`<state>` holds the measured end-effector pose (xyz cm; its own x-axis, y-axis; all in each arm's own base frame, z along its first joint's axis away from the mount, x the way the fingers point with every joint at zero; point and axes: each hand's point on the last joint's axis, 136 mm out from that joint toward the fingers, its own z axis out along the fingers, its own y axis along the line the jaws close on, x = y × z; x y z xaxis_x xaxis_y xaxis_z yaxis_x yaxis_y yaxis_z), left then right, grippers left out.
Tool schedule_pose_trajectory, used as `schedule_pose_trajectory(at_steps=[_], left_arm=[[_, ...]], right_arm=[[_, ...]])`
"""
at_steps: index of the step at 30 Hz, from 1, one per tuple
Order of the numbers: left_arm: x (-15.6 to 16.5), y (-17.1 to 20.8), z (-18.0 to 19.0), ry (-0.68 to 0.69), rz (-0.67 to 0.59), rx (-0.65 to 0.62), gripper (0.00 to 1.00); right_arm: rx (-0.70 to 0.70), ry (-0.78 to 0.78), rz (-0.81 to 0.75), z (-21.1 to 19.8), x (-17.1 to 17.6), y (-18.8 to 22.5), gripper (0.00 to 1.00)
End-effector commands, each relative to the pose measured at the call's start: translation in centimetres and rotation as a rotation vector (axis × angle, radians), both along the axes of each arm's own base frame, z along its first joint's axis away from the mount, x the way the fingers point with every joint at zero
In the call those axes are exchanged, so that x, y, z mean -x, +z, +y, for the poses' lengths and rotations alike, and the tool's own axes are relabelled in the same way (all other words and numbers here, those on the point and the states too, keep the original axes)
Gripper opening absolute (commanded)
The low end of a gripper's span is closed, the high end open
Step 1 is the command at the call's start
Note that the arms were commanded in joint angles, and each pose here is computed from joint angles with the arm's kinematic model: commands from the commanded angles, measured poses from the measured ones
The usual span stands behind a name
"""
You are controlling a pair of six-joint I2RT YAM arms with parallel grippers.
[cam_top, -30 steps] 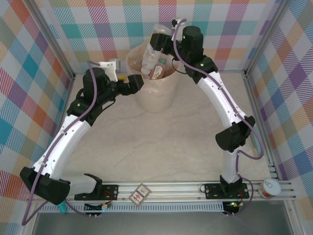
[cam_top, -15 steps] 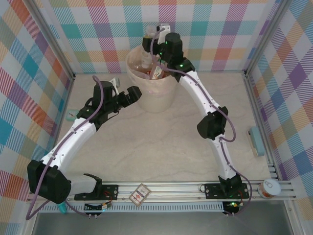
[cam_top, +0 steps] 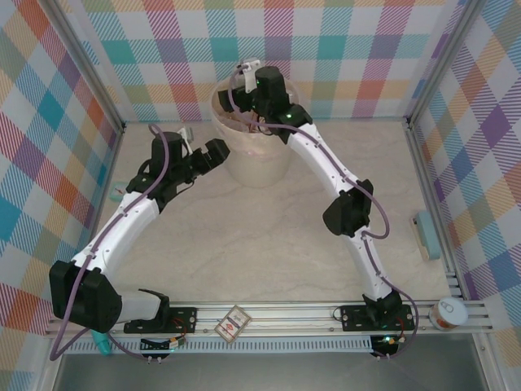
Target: Put the plastic bottles in the bin
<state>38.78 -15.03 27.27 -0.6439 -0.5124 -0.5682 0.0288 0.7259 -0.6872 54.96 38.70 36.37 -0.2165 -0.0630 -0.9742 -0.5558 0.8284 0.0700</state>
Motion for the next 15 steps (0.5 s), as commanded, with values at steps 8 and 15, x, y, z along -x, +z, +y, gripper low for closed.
schedule_pose_trajectory(at_steps=[8, 15], left_arm=[[-0.4, 2.1, 1.4, -0.001, -0.052, -0.005, 0.99], [0.1, 2.0, 1.8, 0.003, -0.053, -0.022, 0.99]], right_arm=[[-0.133, -0.057, -0.207, -3.8, 2.6, 12.0, 0.95], [-0.236, -0.083, -0.171, -5.4, -0.1, 11.4, 0.64]])
